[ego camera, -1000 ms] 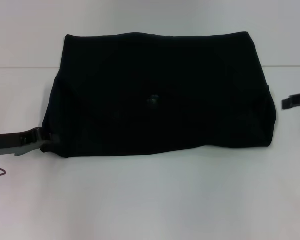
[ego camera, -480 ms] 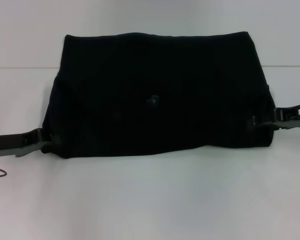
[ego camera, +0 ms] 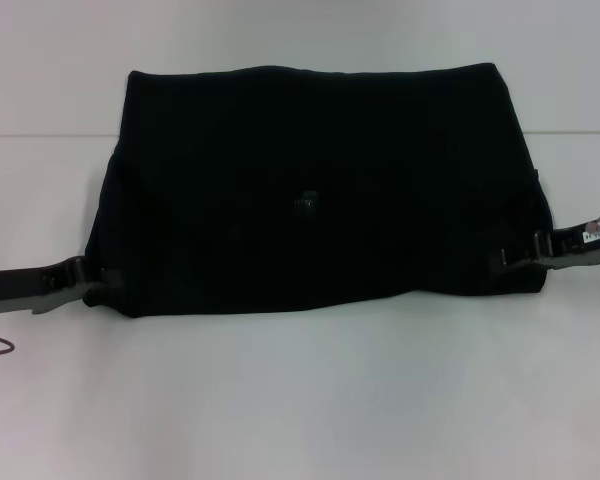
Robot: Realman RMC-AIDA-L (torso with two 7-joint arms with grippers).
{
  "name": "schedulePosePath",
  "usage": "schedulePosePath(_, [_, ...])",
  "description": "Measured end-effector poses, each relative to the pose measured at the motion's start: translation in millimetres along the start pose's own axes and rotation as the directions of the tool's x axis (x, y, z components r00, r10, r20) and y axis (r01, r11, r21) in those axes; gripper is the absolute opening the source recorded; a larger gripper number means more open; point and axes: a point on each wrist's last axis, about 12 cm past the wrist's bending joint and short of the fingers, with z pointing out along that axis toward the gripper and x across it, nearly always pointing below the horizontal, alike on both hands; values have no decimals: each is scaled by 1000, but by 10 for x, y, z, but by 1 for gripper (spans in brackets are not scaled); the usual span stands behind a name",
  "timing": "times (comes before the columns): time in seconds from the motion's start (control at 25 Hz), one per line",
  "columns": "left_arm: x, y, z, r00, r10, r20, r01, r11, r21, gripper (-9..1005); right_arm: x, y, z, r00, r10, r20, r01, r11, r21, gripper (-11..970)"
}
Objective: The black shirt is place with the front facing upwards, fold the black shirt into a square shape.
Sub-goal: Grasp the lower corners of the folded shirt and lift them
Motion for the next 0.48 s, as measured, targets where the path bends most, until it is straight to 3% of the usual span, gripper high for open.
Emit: schedulePosePath(0.48, [0,-9,5,1000,0,-2,0,1000,5,12,15,-3,17,1000,-3,-8,4,1000,7,289])
